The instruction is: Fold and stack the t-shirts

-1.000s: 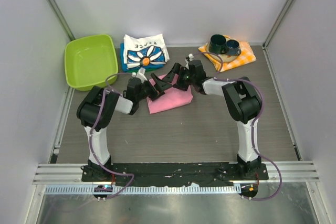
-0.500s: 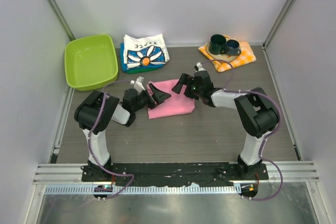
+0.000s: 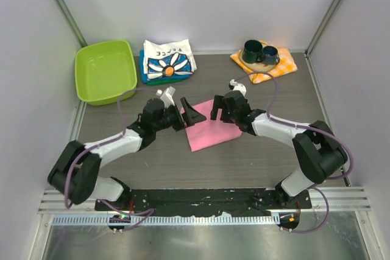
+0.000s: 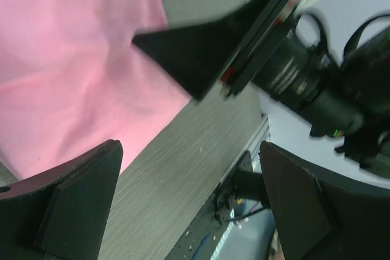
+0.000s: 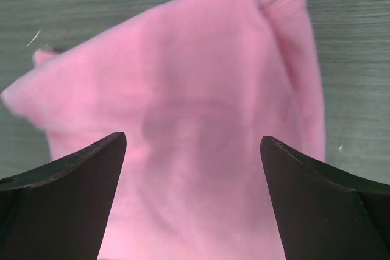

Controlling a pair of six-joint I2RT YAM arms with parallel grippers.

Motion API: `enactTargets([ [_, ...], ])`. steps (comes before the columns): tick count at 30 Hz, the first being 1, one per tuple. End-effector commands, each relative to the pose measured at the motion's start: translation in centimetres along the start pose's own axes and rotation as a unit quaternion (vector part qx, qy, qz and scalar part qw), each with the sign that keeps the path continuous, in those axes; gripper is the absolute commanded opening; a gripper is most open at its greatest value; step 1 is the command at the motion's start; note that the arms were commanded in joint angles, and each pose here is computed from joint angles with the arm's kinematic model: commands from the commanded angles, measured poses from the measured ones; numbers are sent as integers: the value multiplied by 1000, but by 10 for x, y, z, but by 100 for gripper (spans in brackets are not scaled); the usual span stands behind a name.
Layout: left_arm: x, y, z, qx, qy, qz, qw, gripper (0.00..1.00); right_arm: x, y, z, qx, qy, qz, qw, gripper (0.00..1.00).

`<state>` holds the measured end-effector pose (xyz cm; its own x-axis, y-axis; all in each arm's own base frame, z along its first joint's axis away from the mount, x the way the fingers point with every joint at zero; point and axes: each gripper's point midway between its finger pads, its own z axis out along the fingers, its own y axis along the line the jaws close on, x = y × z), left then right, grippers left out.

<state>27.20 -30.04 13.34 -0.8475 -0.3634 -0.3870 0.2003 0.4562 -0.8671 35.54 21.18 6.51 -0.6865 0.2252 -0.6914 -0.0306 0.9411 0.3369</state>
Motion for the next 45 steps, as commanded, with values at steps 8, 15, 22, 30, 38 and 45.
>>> enactTargets([
  [8, -4, 54, -75, -253, -1, 64, 965, 100, 5, 55, -91, -12, -24, -140, 990, 100],
  [15, 13, 99, -80, -285, -21, 44, 957, 100, 55, 60, -119, -28, 47, -284, 957, 100],
  [22, 17, 105, -73, -275, -13, 35, 961, 100, 51, 61, -143, -2, 37, -336, 941, 100],
  [30, 19, 105, -77, -250, -16, 15, 968, 100, 81, 101, -143, -124, 50, -207, 969, 99],
  [38, 17, 99, -85, -218, -29, 3, 976, 100, 113, 134, -156, -294, 102, -60, 948, 100],
  [45, 16, 95, -85, -205, -29, -6, 978, 100, 64, 54, -162, -198, -72, 153, 965, 100],
])
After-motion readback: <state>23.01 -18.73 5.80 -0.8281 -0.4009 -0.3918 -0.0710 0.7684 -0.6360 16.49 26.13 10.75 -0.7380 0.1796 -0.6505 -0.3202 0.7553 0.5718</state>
